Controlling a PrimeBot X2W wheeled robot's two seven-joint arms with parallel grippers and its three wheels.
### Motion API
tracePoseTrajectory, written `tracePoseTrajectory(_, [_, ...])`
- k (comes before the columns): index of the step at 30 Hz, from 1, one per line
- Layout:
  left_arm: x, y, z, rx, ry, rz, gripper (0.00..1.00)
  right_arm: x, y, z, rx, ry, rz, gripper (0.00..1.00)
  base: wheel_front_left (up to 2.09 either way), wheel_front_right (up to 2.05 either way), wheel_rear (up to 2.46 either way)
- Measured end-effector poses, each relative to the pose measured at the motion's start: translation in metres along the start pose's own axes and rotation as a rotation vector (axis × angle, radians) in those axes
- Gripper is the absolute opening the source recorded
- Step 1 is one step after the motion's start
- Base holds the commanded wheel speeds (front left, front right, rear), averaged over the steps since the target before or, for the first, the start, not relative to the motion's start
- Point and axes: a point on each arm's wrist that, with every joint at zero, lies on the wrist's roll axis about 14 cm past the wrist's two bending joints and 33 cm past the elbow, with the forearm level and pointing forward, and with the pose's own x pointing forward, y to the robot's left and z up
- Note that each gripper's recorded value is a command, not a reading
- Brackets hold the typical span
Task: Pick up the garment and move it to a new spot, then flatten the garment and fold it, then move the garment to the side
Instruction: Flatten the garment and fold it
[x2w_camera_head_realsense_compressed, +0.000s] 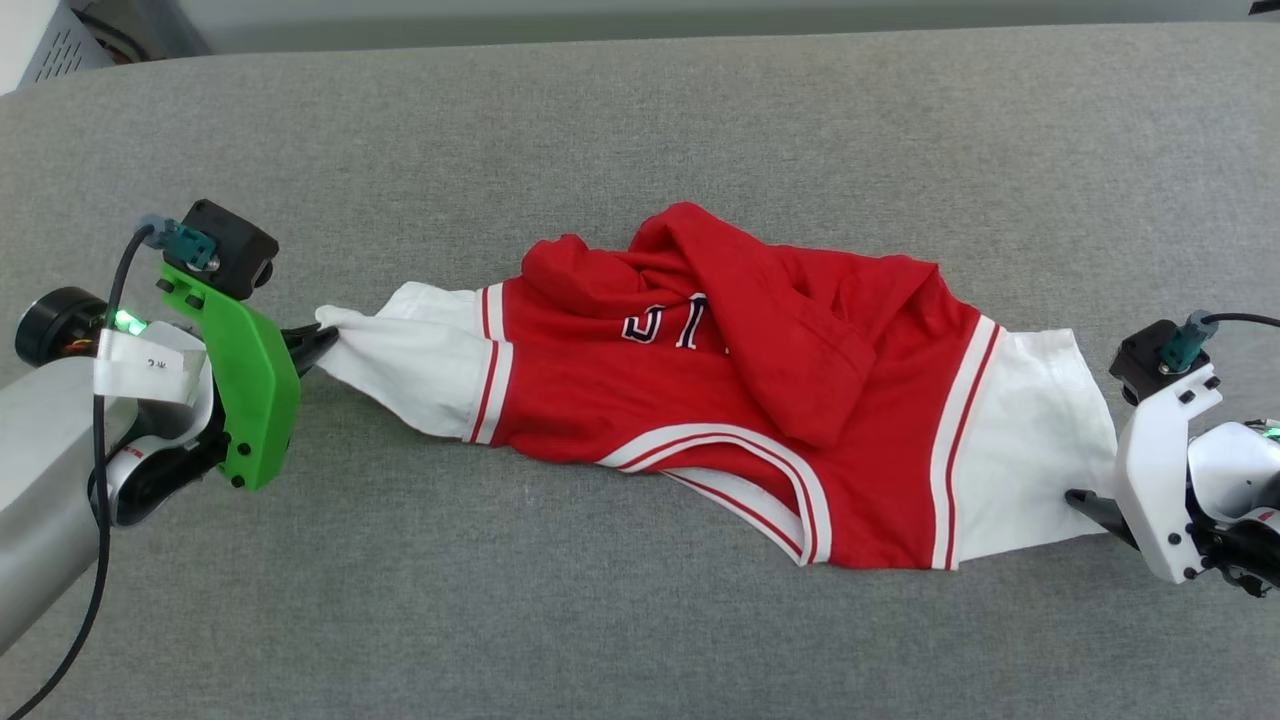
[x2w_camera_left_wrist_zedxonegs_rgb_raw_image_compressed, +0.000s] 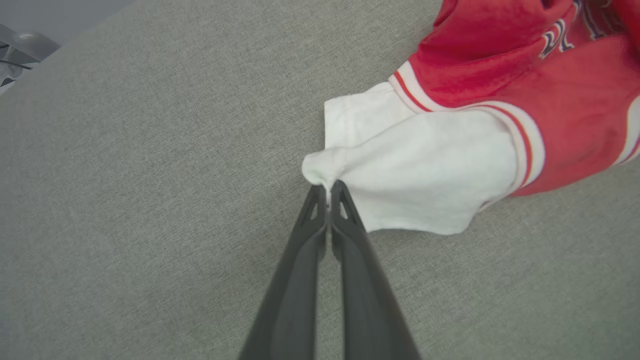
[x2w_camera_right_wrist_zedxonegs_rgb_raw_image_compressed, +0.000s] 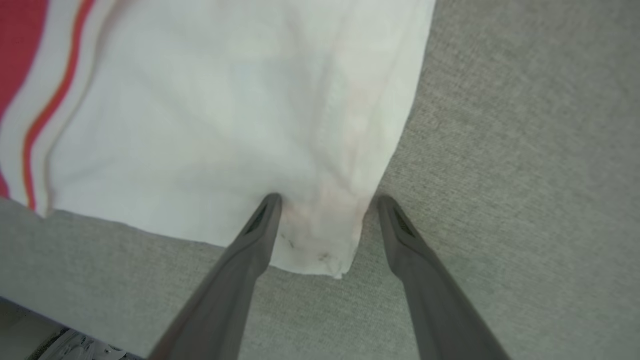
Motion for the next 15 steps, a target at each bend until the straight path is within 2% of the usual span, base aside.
tracePoseTrajectory(3, [0.002, 0.002, -0.003, -0.007, 0.007, 0.001, 0.0, 0.012, 0.0, -0.013, -0.005, 0.055, 0.001, 1.0, 0.0, 0.0, 0.0])
tracePoseTrajectory(7, [0.005, 0.005, -0.009, -0.018, 0.018, 0.007, 0.0, 0.021, 0.005, -0.016, -0.003, 0.062, 0.026, 1.0, 0.0, 0.0, 0.0])
tracePoseTrajectory(8, [0.005, 0.006, -0.009, -0.019, 0.018, 0.01, 0.0, 0.021, 0.005, -0.016, -0.005, 0.052, 0.028, 0.3, 0.0, 0.0, 0.0])
tracePoseTrajectory(9, [0.005, 0.007, -0.008, -0.019, 0.013, 0.012, 0.0, 0.021, 0.005, -0.015, -0.005, 0.039, 0.029, 0.0, 0.0, 0.0, 0.0])
tracePoseTrajectory(15, [-0.003, 0.001, 0.001, -0.013, -0.037, 0.005, 0.0, 0.01, 0.011, 0.007, 0.034, -0.134, 0.05, 0.0, 0.0, 0.0, 0.0])
